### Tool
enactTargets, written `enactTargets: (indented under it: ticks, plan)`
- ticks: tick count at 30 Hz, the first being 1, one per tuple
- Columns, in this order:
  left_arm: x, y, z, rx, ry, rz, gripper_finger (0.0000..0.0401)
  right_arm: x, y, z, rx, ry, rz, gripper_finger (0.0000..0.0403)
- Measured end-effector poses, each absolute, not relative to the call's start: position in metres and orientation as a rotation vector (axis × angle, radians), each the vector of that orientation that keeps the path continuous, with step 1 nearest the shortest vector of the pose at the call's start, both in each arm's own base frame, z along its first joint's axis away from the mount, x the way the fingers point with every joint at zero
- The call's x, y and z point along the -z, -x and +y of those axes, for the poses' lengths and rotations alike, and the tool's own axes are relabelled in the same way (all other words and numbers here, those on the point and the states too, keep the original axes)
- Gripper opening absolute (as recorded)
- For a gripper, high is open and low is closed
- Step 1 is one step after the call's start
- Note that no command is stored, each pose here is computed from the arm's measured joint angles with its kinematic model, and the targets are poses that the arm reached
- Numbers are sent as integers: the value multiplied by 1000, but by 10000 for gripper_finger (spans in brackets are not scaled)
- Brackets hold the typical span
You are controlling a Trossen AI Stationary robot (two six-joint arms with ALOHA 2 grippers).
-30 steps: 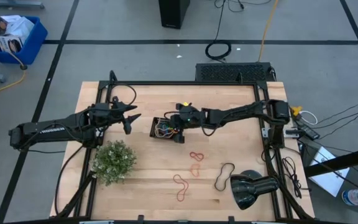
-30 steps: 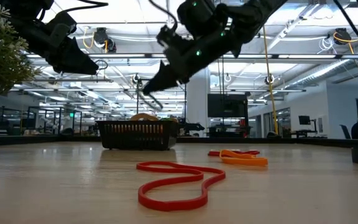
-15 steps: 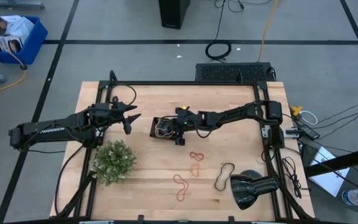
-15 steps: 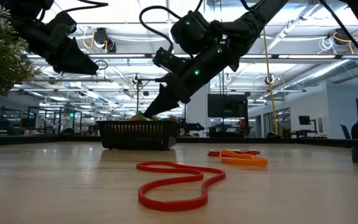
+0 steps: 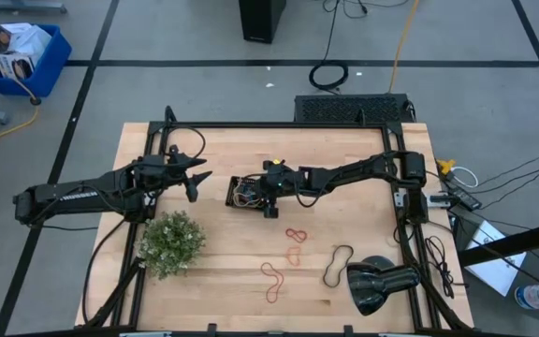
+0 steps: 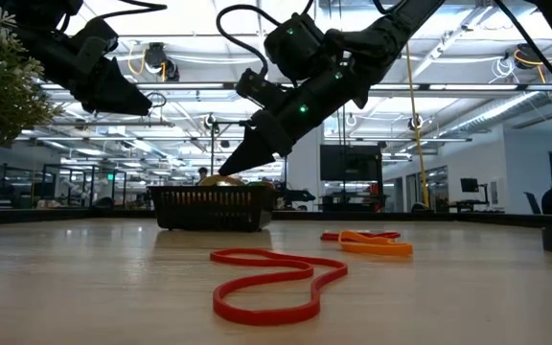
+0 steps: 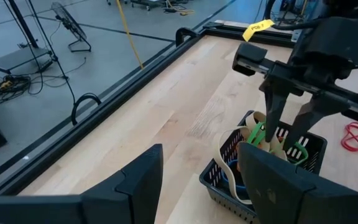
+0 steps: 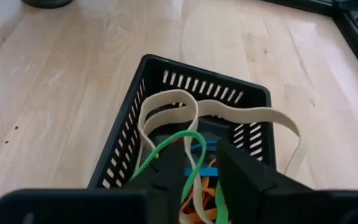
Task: Pick and place rubber bands into bin
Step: Put the top red rubber band into the black bin
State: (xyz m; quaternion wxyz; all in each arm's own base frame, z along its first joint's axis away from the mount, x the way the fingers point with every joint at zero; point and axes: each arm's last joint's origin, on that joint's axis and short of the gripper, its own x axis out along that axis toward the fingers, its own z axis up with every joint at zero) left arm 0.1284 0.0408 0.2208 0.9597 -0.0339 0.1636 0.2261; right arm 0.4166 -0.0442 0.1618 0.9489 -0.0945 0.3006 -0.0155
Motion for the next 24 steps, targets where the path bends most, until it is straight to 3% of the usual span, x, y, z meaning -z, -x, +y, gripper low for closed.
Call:
enactTargets:
  ticks: [9,24]
  plan:
    - [-221,-128,41,-458,69,332,216,-189,-407,-39,2,277,605,159]
    - [-221,-128,41,-458,69,331,216,-256,-350,-3,-44,129,749,164]
